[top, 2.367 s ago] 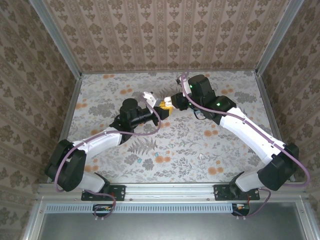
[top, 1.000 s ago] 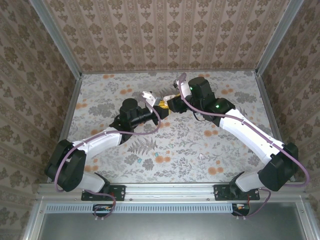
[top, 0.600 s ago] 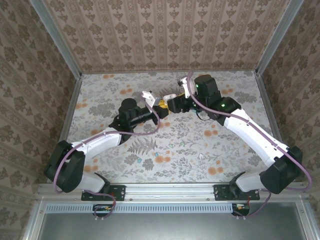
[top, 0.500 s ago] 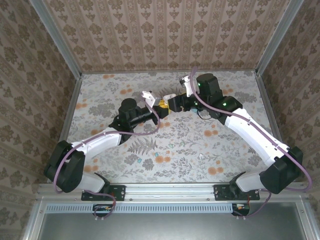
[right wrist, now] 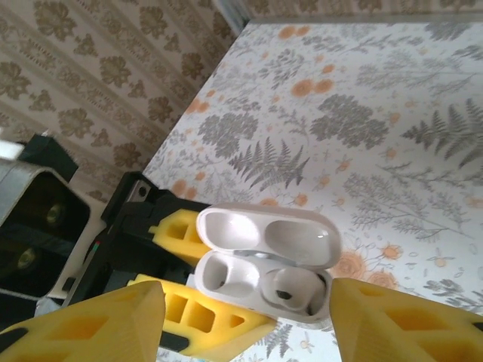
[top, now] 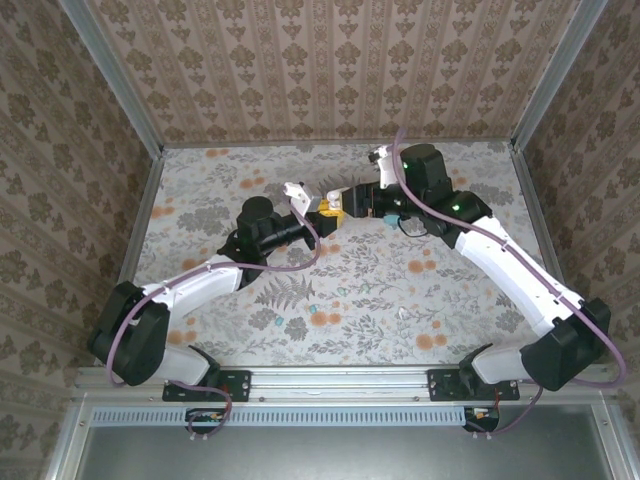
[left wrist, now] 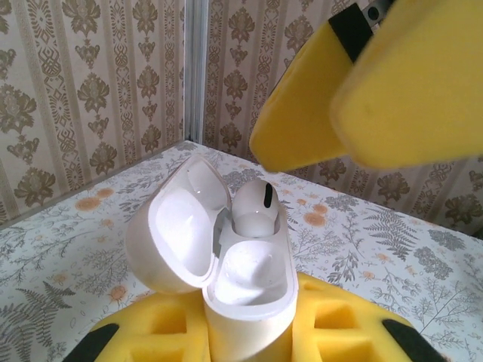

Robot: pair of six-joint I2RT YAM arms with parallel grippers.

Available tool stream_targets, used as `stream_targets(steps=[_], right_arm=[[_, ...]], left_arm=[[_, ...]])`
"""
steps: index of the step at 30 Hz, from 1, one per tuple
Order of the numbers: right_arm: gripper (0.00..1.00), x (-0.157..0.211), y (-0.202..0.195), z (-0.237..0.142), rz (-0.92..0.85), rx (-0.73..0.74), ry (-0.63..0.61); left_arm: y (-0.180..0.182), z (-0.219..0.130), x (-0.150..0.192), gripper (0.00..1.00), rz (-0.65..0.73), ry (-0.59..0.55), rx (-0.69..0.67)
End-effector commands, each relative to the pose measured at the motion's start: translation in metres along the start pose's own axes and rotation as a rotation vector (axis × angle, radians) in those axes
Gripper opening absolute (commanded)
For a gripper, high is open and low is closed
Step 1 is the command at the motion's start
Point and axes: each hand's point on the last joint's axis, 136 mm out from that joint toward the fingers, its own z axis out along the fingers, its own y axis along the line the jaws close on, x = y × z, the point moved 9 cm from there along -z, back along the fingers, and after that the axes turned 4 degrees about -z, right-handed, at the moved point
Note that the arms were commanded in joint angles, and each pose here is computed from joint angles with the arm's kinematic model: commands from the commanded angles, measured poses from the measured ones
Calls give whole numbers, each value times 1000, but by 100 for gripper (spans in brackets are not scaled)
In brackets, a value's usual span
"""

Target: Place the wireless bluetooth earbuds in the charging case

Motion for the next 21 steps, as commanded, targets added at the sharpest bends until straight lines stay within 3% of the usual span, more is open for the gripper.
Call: stream_targets(steps=[1, 6, 9, 17, 21], right_arm=[[59, -15, 0, -30, 34, 98, -99], [53, -4, -34, -57, 205, 272, -110], [52, 24, -60, -64, 328, 355, -31], [55, 134, -100, -39, 586, 435, 423], [55, 184, -104, -34, 690, 500, 550]], left_arm=[[-9, -4, -21, 20, 84, -53, 25], [-10, -7, -21, 20, 91, -39, 9], [-11, -10, -20, 20, 88, -42, -4], [-15, -22, -19, 21, 78, -49, -31], [-17, -27, -21, 21, 67, -60, -42]])
